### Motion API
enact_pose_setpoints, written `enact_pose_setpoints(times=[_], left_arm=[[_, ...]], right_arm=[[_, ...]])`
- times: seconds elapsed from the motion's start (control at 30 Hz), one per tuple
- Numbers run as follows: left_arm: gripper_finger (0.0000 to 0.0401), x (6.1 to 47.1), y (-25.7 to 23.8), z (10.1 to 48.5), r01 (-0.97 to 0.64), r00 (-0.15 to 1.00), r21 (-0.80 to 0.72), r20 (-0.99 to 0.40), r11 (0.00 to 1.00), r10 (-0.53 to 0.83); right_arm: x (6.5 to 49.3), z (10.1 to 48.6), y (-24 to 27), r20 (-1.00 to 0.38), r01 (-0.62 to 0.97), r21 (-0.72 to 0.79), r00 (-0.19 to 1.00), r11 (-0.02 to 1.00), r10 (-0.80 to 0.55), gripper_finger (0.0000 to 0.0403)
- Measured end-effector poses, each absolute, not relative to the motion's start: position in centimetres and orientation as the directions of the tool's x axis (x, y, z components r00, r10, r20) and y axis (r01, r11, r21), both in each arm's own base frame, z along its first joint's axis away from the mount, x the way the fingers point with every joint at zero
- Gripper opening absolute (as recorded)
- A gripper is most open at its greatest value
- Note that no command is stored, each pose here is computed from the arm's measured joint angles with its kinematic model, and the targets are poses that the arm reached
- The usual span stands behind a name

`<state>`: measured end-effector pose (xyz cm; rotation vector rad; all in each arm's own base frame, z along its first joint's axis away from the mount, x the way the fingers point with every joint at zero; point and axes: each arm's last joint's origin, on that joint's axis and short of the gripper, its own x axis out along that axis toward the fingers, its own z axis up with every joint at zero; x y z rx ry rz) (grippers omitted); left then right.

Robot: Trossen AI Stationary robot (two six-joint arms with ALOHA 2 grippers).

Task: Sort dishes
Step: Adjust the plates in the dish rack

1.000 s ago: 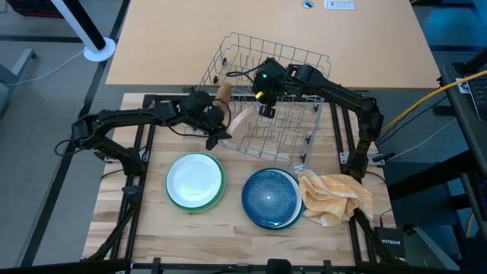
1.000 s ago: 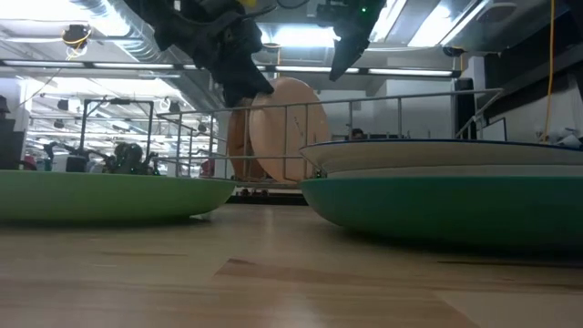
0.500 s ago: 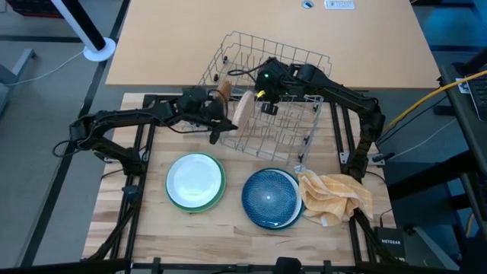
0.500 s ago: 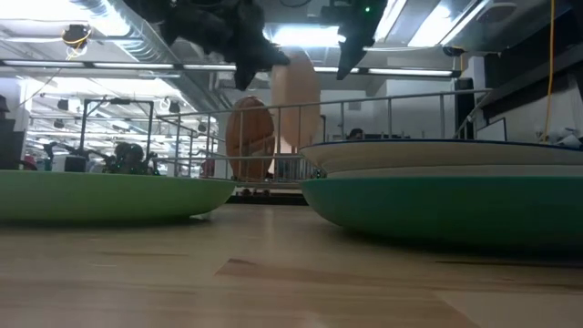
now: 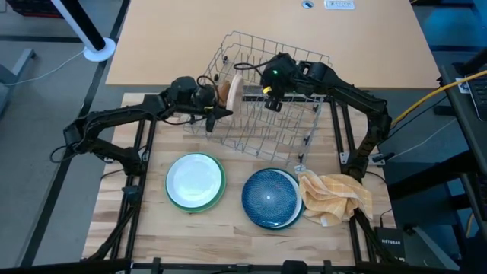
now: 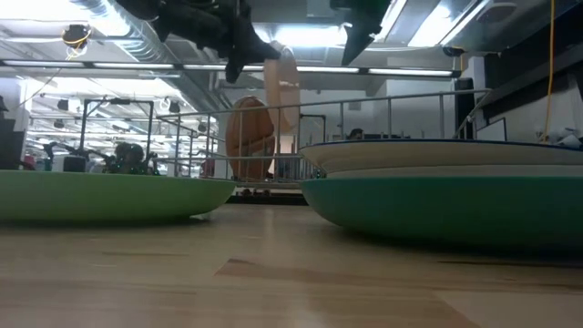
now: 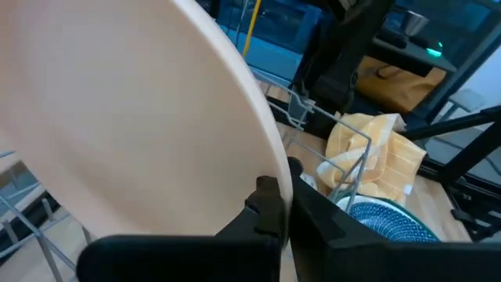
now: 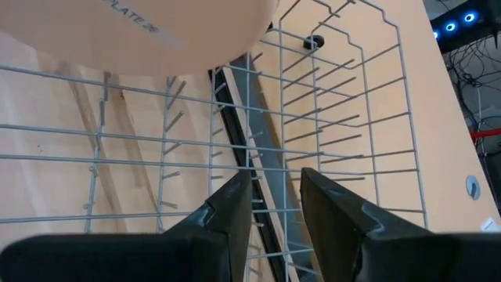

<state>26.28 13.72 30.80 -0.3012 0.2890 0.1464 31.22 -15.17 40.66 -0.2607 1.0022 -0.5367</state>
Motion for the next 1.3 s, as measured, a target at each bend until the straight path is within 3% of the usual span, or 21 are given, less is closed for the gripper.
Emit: enact_pose_setpoints(times=[0.3, 1.3], left_arm=[[0.0001, 26.7, 13.6, 31.3, -0.136, 0.967, -0.244, -0.242, 0.96, 0.076], [0.0007, 28.1, 14.6, 27.6, -0.175, 0.916, -0.269, -0.398, 0.947, 0.056]], right_arm=[[31.4, 40.7, -15.2, -0.719, 0.312, -0.446, 0.433, 0.839, -0.543, 0.0117], [31.5, 40.6, -15.1, -0.736, 0.286, -0.409, 0.458, 0.867, -0.498, 0.0117]])
